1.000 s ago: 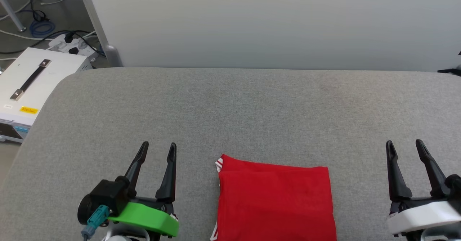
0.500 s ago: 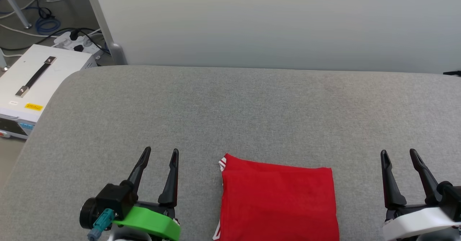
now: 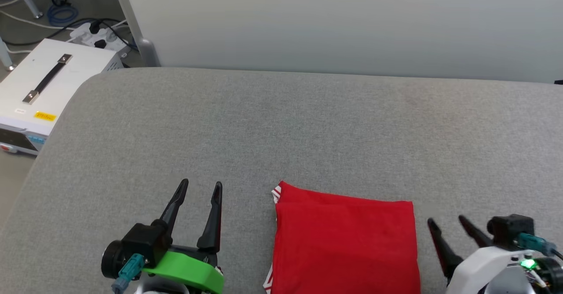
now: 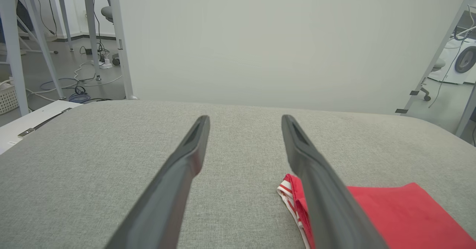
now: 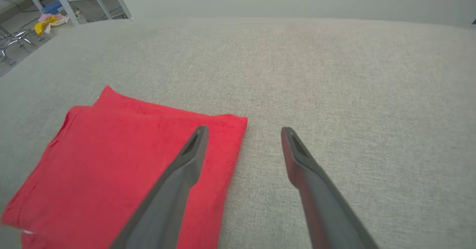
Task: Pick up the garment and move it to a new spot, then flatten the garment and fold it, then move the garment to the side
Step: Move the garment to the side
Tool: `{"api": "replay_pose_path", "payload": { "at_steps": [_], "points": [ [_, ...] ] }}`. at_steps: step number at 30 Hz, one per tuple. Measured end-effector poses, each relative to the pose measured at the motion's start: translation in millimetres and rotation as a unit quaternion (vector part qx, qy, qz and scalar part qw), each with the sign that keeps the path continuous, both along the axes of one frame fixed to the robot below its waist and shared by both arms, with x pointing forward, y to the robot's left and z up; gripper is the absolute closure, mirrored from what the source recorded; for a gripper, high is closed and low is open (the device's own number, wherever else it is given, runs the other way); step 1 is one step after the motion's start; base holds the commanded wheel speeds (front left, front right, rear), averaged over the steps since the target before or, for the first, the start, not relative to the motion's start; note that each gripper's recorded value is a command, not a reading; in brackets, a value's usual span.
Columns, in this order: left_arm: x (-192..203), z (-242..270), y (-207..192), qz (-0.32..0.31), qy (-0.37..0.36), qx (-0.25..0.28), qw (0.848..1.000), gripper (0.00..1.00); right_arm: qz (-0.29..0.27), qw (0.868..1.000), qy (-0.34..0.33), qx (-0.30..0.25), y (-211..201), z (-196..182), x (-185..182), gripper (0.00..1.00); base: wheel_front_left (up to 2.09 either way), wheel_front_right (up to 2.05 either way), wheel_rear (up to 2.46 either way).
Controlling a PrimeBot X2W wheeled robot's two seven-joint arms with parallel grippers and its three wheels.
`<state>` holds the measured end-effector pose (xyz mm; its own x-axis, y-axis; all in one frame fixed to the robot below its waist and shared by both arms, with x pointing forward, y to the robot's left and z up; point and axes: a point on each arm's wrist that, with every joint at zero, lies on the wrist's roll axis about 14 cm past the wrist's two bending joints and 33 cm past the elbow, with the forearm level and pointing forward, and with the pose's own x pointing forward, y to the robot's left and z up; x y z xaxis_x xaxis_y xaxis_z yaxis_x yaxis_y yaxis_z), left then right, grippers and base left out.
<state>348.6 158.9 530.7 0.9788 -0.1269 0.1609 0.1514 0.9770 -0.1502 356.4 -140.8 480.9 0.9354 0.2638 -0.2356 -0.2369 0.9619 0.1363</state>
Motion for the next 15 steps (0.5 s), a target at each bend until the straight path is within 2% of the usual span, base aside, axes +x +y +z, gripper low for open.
{"api": "replay_pose_path", "payload": {
  "at_steps": [3,6,15],
  "points": [
    [1,-5,0,0.000,0.008,0.000,1.000,0.00,0.013,0.996,0.090,0.005,9,-28,-7,0.00,0.00,0.00,0.00],
    [4,-10,-1,-0.002,0.017,0.000,1.000,0.00,0.024,0.986,0.167,0.008,19,-50,-14,0.00,0.00,0.00,0.00],
    [9,-19,3,0.005,0.030,0.001,1.000,0.00,0.034,0.965,0.261,-0.015,26,-84,-14,0.00,0.00,0.00,0.00]
  ]
}}
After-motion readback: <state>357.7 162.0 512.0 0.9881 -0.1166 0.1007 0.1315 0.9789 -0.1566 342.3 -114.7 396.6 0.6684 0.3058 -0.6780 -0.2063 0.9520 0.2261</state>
